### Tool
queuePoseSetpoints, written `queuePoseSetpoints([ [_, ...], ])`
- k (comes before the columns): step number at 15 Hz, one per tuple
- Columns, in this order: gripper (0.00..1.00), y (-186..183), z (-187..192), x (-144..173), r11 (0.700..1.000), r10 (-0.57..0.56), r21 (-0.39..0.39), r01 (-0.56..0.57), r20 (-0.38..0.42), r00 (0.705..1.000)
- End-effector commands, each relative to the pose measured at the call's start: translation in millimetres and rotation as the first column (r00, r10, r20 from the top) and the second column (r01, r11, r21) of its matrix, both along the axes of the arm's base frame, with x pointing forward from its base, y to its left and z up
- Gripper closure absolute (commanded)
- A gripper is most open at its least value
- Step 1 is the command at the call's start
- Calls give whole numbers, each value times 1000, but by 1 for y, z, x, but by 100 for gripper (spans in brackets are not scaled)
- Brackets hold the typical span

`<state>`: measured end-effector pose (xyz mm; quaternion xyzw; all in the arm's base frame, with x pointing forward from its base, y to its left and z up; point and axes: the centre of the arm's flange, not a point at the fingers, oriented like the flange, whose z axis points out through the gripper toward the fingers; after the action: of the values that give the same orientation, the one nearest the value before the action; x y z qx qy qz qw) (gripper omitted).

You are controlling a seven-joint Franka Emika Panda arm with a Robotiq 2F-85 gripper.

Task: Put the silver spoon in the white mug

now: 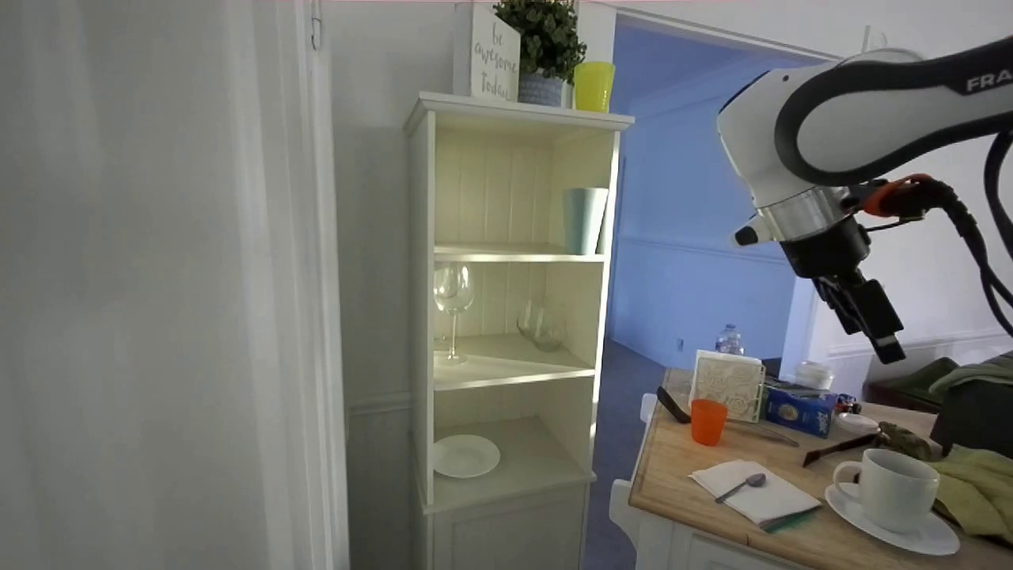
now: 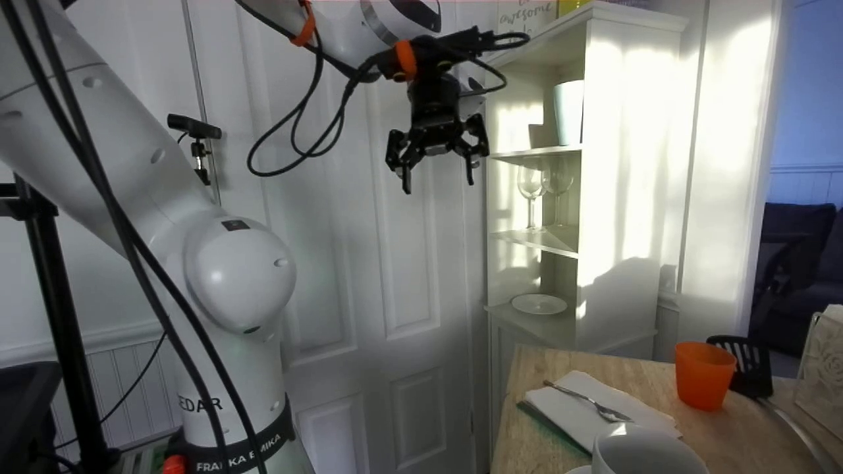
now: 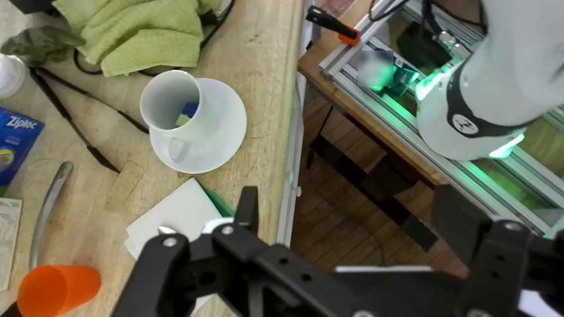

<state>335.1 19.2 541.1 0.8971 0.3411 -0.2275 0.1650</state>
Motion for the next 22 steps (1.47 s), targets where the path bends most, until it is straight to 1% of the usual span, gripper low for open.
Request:
queuePoseSetpoints([
  [1,0,-42,-32,32,982,188,-5,-189,-60,980],
  [2,0,-53,-42,43,972,235,-4,-236,-82,969],
  [3,0,-61,-50,54,965,262,42,-259,-92,961],
  [4,0,-66,-58,62,966,246,108,-236,-91,965],
  [5,0,-51,-46,44,976,213,51,-210,-70,974],
  [8,0,-66,-64,56,973,226,81,-218,-96,969],
  [15,0,-64,-62,58,971,231,82,-224,-94,968],
  [16,0,-69,-66,69,960,274,77,-268,-76,959],
  [17,0,-72,-67,75,954,296,71,-291,-74,952],
  [18,0,-76,-69,82,946,322,59,-319,-44,946],
  [21,0,-99,-93,109,914,388,121,-387,21,922],
  [22,0,-109,-100,116,912,394,106,-395,36,919],
])
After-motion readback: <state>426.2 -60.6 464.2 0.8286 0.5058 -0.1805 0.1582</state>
